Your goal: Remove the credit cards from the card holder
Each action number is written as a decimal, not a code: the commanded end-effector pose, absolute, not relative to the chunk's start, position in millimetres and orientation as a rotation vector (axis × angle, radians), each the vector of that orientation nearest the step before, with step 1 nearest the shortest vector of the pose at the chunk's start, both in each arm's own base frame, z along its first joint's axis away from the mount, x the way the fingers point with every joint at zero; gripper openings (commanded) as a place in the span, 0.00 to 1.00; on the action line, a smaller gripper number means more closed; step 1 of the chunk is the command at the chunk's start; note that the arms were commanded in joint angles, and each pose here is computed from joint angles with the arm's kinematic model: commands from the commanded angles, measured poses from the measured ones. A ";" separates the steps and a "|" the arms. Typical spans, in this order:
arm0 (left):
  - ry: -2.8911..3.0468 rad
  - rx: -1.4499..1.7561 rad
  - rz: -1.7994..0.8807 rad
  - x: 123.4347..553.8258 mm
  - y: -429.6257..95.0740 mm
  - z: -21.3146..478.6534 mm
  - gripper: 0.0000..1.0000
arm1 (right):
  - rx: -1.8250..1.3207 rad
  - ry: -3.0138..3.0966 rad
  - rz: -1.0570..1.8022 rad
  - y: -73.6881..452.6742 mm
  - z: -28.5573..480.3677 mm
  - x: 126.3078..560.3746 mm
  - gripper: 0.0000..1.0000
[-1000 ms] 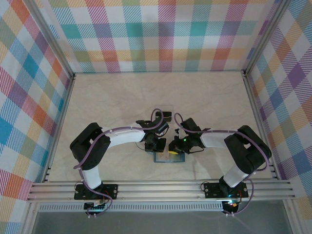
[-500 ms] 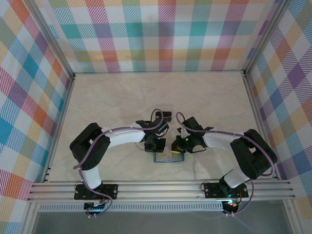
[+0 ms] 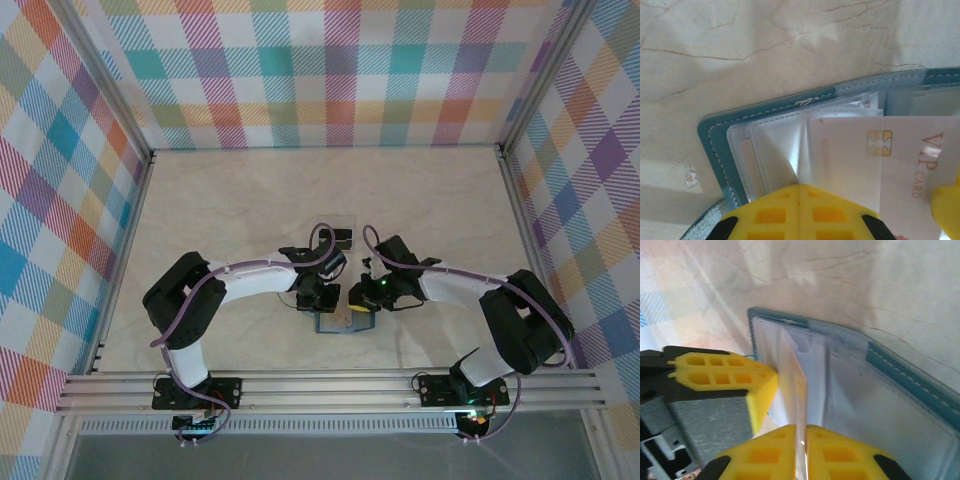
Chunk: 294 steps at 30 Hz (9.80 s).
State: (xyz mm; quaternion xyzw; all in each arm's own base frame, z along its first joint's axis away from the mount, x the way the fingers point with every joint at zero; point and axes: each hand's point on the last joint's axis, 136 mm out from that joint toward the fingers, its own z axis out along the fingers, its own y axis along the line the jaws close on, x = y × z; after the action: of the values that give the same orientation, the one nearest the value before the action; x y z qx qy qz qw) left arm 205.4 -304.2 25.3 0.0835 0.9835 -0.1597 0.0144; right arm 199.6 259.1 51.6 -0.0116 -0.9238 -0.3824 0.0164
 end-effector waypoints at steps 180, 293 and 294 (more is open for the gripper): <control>3.002 -0.175 -0.574 230.9 -186.0 40.2 0.10 | 2.510 -2.620 0.215 300.6 148.1 407.5 0.42; 3.099 0.105 -0.605 203.5 -240.9 29.0 0.32 | 0.134 -3.020 -1.047 290.5 118.5 222.1 0.47; 3.101 0.104 -0.609 203.2 -241.5 28.2 0.31 | 0.126 -3.018 -1.045 290.7 117.3 221.4 0.47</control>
State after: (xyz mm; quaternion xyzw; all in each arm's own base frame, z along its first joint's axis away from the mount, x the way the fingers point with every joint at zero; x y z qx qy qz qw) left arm 209.8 -235.3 33.5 0.0247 0.9835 -0.1792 0.0024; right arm 225.2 282.5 106.2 0.0529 -0.9521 -0.2998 -0.0288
